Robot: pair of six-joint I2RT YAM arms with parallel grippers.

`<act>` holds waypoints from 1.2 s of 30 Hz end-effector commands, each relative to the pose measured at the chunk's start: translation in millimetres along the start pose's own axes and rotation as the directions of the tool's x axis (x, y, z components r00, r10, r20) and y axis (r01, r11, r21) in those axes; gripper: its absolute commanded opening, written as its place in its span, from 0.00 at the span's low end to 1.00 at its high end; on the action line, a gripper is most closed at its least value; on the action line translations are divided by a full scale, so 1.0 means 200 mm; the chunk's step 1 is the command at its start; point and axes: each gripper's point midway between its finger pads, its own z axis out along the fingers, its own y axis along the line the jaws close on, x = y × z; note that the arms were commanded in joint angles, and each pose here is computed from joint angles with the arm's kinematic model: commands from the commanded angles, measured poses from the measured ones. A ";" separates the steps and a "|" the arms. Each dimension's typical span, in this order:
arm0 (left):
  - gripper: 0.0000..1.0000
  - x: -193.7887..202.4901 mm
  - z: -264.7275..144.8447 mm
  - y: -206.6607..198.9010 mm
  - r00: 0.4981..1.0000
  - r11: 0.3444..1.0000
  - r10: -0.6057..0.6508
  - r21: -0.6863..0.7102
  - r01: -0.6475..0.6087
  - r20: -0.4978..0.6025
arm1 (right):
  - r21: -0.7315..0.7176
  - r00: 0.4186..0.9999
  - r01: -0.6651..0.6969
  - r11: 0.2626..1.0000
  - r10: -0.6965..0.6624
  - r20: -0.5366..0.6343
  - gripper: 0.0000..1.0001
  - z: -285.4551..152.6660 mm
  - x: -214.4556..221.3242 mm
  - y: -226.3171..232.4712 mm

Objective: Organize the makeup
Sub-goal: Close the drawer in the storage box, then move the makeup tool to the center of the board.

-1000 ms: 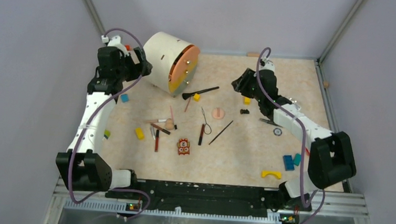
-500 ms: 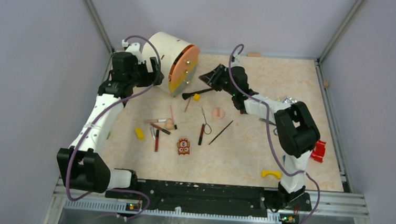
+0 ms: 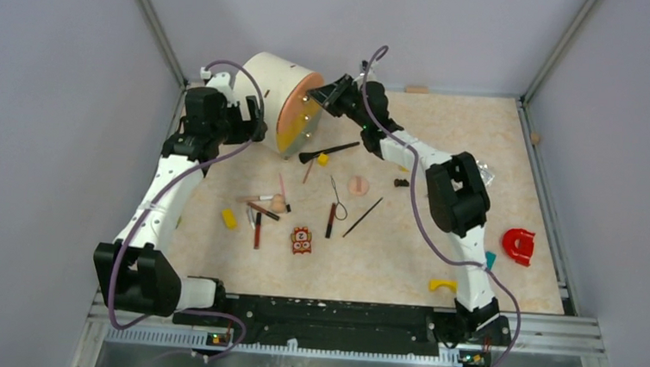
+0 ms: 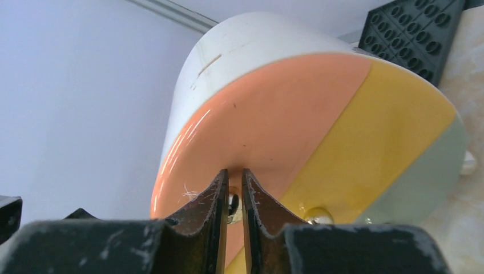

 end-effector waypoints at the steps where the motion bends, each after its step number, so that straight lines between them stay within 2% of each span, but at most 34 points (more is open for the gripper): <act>1: 0.99 -0.07 -0.03 0.00 0.998 1.000 0.023 -0.005 -0.023 0.064 | -0.076 0.999 -0.008 0.997 0.004 -0.054 0.13 0.08 0.08 0.14; 10: 0.99 -0.07 -0.03 0.01 0.998 1.000 0.023 -0.007 -0.023 0.061 | 0.007 0.997 0.070 0.997 -0.071 0.014 0.16 -0.06 0.06 0.02; 23: 0.99 -0.06 -0.03 0.01 0.998 1.000 0.027 -0.009 -0.027 0.059 | 0.001 0.998 0.009 1.000 -0.009 -0.059 0.35 -0.02 0.19 -0.10; 36: 0.99 -0.05 -0.02 0.01 0.998 1.000 0.027 -0.008 -0.026 0.051 | 0.002 0.991 -0.044 0.999 0.044 -0.130 0.37 0.02 0.27 -0.16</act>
